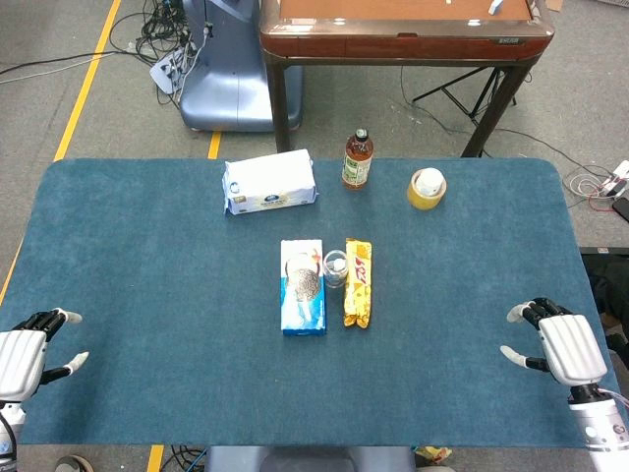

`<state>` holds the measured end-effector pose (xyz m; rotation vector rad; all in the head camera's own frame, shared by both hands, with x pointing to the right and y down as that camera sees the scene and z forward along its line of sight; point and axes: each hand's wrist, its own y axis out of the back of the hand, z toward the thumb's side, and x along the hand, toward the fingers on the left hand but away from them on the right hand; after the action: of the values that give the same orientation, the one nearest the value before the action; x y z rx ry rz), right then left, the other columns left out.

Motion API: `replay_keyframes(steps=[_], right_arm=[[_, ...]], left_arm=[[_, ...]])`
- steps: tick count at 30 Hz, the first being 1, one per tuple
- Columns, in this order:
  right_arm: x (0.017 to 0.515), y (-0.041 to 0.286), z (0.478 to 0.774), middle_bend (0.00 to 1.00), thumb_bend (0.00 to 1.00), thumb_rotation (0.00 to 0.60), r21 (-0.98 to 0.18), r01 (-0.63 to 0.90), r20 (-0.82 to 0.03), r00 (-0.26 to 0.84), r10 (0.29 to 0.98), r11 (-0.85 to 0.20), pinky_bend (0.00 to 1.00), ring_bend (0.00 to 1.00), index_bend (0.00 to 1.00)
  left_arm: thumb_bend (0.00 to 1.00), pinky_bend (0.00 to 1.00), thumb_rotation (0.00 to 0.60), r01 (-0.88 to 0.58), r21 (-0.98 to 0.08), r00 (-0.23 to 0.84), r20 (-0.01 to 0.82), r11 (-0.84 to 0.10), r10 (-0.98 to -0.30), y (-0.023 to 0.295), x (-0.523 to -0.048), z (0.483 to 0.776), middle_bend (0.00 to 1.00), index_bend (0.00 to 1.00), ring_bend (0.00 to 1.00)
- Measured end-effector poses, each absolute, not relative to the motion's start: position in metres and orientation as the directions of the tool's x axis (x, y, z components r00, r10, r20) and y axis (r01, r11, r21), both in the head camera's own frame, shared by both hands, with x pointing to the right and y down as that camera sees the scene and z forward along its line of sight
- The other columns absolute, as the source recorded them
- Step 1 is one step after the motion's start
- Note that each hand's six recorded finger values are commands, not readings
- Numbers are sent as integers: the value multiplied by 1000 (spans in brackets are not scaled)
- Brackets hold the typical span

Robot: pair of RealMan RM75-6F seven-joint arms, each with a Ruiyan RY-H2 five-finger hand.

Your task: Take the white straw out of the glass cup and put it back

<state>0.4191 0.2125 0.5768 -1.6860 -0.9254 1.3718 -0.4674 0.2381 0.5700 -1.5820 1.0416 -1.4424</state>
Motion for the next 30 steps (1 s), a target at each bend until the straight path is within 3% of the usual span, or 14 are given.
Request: replay_keyframes(steps=[13, 23, 26, 30], right_arm=[[413, 203, 575, 508, 74, 600, -905, 115, -391, 158, 907, -410, 500, 350, 505], [378, 171, 576, 645, 91, 600, -892, 75, -422, 214, 881, -445, 537, 509, 505], [359, 159, 577, 743, 204, 600, -880, 69, -442, 239, 865, -469, 628, 610, 505], [338, 144, 579, 890, 522, 600, -855, 80, -476, 270, 837, -513, 745, 752, 505]], left_arm=[[159, 522, 600, -96, -907, 42, 408, -411, -912, 240, -466, 572, 409, 395, 354], [159, 522, 600, -106, -904, 58, 410, -414, -910, 242, -464, 571, 410, 395, 354], [159, 521, 600, -108, -903, 57, 411, -415, -910, 242, -464, 570, 410, 395, 354], [160, 522, 600, -113, -904, 60, 407, -412, -911, 242, -463, 568, 410, 395, 354]])
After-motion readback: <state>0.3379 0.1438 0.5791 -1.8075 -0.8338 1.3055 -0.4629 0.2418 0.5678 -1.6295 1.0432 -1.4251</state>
